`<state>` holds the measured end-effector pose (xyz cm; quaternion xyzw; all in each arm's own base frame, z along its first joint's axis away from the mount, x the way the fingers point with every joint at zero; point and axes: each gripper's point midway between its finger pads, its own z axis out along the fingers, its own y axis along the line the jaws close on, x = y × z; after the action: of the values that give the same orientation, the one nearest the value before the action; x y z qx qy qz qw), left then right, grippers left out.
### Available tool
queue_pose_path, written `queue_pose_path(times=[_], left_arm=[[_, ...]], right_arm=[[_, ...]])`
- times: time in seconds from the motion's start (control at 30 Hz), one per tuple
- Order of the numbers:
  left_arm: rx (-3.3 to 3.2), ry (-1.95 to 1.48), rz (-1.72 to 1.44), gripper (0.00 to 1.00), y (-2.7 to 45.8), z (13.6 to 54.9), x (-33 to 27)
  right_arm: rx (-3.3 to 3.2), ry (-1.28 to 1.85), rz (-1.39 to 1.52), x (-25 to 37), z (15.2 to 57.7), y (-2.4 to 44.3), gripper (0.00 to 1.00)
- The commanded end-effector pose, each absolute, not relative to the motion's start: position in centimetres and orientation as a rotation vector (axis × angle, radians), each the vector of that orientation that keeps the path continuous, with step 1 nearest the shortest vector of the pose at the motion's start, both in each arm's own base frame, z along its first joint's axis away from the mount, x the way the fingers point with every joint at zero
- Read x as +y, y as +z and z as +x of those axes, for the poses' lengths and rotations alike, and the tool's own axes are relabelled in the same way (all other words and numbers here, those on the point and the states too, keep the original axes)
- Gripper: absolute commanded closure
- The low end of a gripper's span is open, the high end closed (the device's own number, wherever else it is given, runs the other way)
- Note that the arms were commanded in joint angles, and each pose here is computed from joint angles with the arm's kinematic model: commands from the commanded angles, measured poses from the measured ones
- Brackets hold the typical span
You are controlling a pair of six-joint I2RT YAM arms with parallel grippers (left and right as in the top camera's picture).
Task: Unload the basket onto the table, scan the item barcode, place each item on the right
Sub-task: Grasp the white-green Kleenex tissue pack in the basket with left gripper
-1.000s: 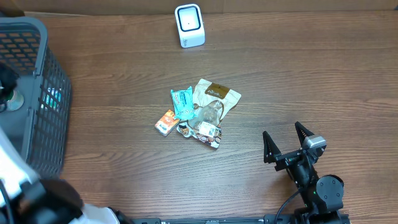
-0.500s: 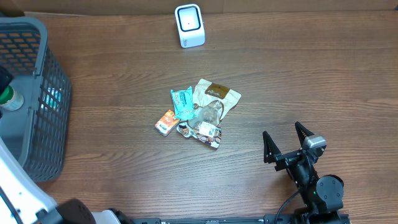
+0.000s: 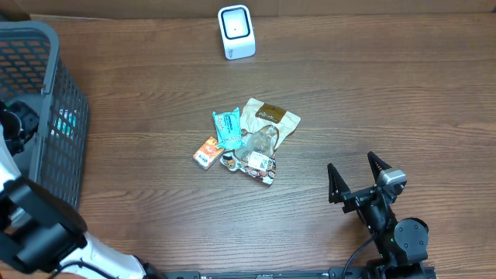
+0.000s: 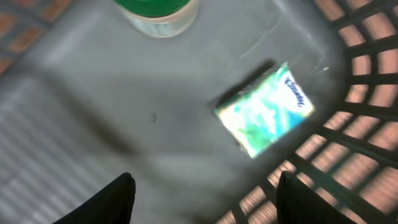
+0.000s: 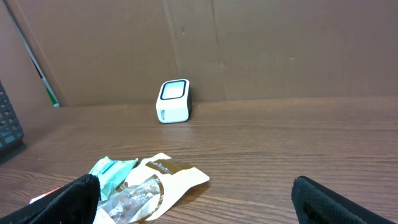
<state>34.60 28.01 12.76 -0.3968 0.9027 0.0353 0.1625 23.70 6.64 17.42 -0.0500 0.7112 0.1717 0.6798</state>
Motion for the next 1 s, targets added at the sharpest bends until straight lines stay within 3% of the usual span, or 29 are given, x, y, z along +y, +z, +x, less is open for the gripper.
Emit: queue_pose_path(times=[0.0,0.23,0.43,0.57,0.67,0.7,0.97], left_arm=[[2.67,0.061,-1.004,0.43,10.0,35.1,27.7],[2.705,-0.141,-0.796,0.31,5.9,38.1,26.6],[2.762,-0.214,-0.805,0.34,2.2,38.1,25.9],[2.798,-0.246,-0.82,0.51,1.0,37.7,25.3],[2.807,-0.252,-0.825,0.88,1.0,37.5,25.1],[2.813,-0.255,-0.828,0.94,1.1,37.3,25.1],[2.835,-0.251,-0.942,0.96,3.1,36.2,24.9]], right_arm=[[1.591,0.391,-0.113,6.7,23.7,17.3,0.0],[1.591,0.391,-0.113,6.7,23.7,17.3,0.0],[1.591,0.391,-0.113,6.7,23.7,17.3,0.0],[1.591,0.391,-0.113,6.7,23.7,17.3,0.0],[1.591,0.391,-0.113,6.7,23.7,17.3,0.0],[1.591,0.391,-0.113,6.7,23.7,17.3,0.0],[1.591,0.391,-0.113,6.7,23.7,17.3,0.0]])
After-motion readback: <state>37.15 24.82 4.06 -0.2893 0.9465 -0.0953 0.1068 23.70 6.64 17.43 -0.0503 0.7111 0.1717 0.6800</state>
